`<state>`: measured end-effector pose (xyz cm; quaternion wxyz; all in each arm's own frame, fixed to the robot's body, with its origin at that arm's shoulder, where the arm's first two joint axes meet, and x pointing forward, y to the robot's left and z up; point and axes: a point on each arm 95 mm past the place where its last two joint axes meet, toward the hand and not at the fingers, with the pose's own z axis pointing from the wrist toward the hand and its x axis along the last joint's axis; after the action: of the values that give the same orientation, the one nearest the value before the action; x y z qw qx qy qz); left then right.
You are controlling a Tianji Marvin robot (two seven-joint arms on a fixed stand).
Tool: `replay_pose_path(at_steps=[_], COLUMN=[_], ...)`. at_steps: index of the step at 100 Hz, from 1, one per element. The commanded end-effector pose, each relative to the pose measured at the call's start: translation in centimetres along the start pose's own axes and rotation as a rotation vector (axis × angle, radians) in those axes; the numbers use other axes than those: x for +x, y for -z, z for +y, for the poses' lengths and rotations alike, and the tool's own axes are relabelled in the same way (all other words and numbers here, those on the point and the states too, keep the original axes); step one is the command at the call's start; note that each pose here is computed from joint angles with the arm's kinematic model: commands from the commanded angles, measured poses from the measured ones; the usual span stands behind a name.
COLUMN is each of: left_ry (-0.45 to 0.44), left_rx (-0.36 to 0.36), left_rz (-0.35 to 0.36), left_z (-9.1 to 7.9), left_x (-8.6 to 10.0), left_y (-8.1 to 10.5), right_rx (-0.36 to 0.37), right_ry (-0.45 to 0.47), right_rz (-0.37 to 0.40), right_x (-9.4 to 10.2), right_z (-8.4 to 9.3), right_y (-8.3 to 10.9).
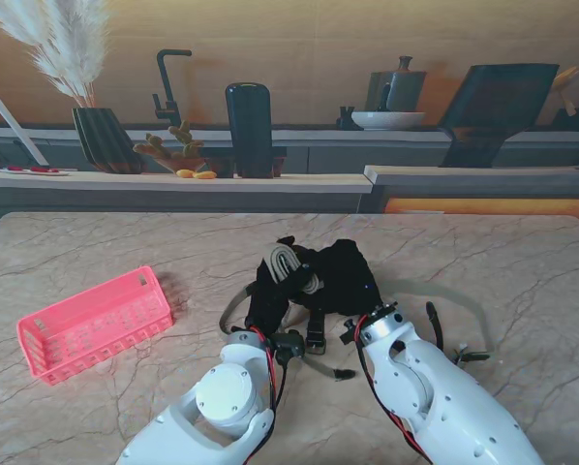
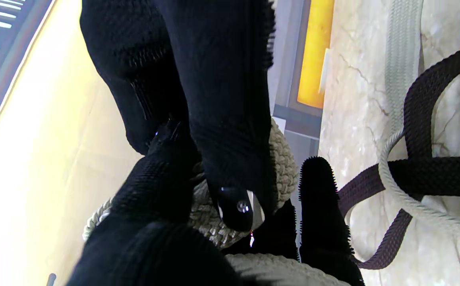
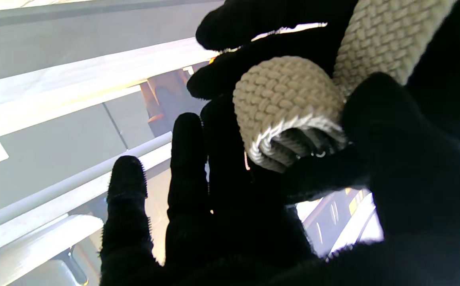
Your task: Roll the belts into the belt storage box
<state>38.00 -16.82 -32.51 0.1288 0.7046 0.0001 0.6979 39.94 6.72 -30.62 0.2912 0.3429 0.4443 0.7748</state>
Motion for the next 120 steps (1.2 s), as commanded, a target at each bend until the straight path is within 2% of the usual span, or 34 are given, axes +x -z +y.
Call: replay_pose_path(at_steps=[1, 20, 40, 69, 88, 100, 120], left_ry=[0.018, 0.043, 0.1, 0.154, 0.17, 0.171, 0.118], left_rx=[-0.004, -0.016, -0.02, 0.017, 0.01, -0.035, -0.069], left_rz=[-0.005, -0.022, -0.029, -0.026, -0.037, -0.055, -0.1], left_z=[0.0, 0.0, 0.1, -0.3, -0.5, -0.9, -1.2], left_x=[0.3, 0.3, 0.5, 0.8, 0.8, 0.7, 0.1], left_y=[-0.1, 0.1, 0.4, 0.6, 0.6, 0.7, 0.4], right_rx=[0.015, 0.043, 0.082, 0.275, 0.355, 0.357, 0.259], right_ry=[-0.015, -0.021, -0.086, -0.135, -0.128, -0.126, -0.124], right_rz=[0.007, -0.019, -0.057, -0.098, -0.091, -0.09, -0.11], right_x=[0.5, 0.5, 0.7, 0.3, -0.3, -0.7, -1.3], right_z=[-0.4, -0.3, -1.1, -0.6, 0.3, 0.9, 2.2], right_y=[1.1, 1.8, 1.6, 3.0, 4.0, 4.6, 5.4])
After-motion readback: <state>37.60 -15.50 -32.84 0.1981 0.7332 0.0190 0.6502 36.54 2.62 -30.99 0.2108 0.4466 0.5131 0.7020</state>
